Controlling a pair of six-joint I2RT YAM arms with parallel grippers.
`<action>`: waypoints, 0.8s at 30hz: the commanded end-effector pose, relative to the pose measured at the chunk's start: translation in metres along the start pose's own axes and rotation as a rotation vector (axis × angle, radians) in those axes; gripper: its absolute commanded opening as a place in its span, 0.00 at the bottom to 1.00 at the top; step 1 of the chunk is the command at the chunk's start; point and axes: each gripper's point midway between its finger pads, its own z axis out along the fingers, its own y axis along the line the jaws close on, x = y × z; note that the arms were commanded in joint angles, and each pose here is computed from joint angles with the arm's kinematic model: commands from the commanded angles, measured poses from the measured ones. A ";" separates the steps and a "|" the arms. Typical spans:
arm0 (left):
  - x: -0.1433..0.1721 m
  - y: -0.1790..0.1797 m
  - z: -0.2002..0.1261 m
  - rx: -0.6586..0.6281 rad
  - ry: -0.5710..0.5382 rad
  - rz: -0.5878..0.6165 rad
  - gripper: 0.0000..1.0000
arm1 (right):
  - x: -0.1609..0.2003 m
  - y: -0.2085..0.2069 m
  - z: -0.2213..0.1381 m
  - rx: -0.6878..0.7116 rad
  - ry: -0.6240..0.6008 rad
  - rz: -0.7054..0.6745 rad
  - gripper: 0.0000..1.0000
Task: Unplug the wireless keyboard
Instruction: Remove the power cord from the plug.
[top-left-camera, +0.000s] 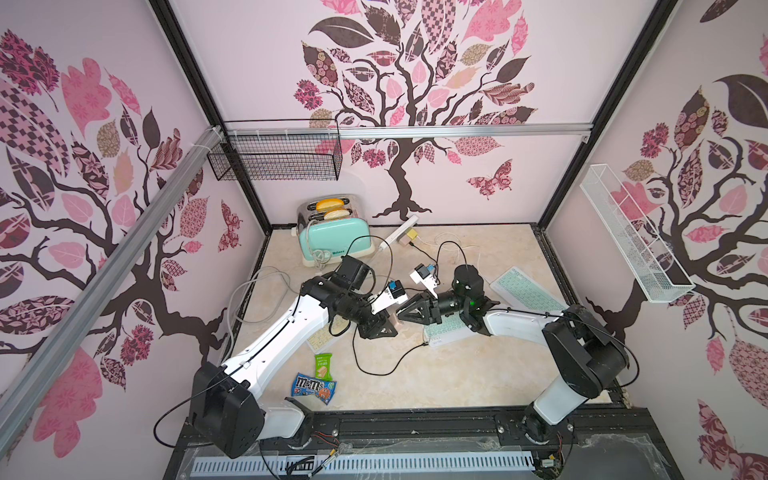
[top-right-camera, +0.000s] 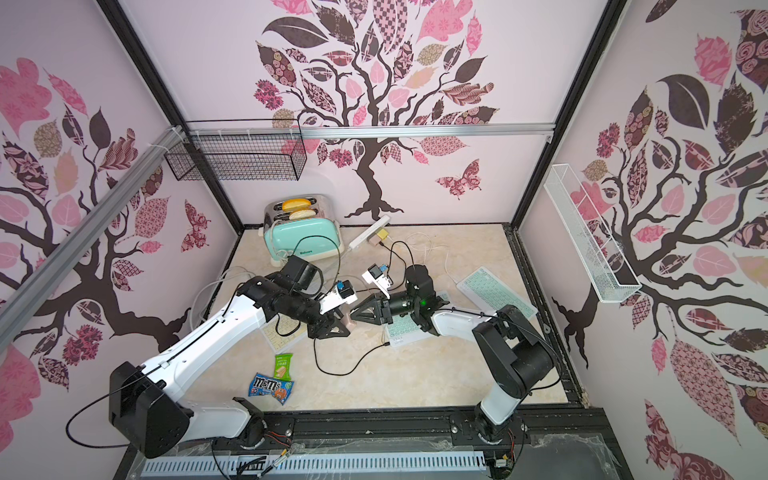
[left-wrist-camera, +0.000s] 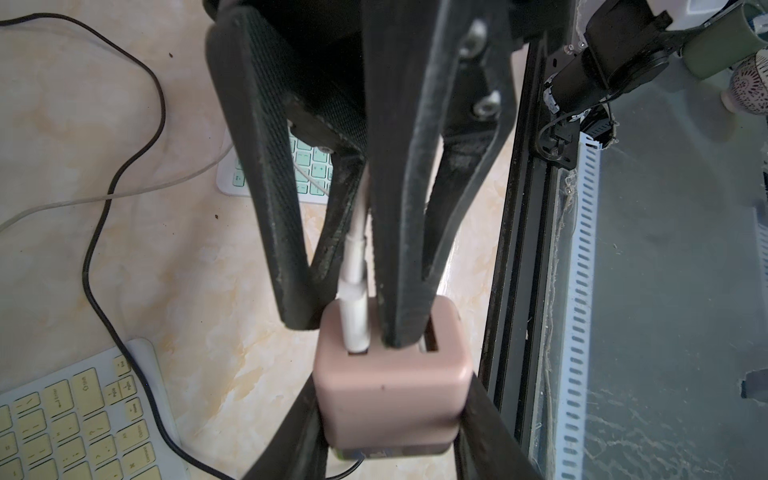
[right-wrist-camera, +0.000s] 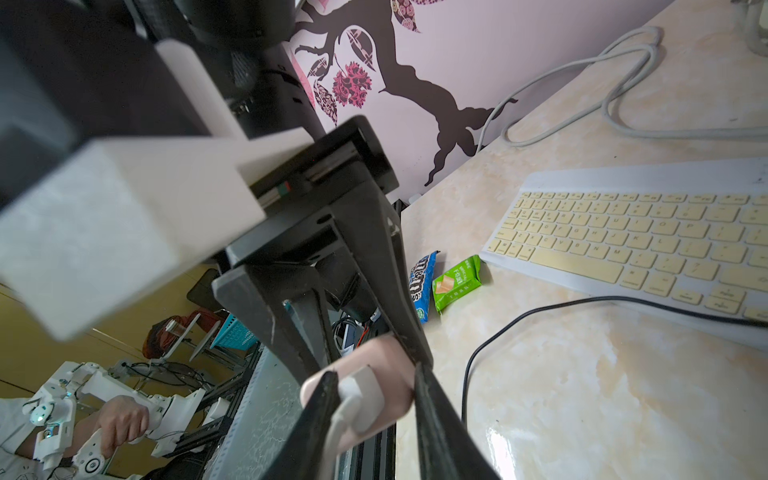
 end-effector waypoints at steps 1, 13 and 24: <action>-0.017 -0.005 -0.008 0.035 -0.057 0.032 0.00 | -0.002 0.007 0.003 0.010 0.033 -0.048 0.25; -0.017 -0.013 -0.005 0.110 -0.034 0.014 0.00 | -0.011 0.010 0.004 0.033 0.056 -0.098 0.05; -0.017 -0.015 -0.007 0.108 -0.041 0.018 0.00 | -0.015 0.014 0.006 -0.018 0.074 -0.088 0.32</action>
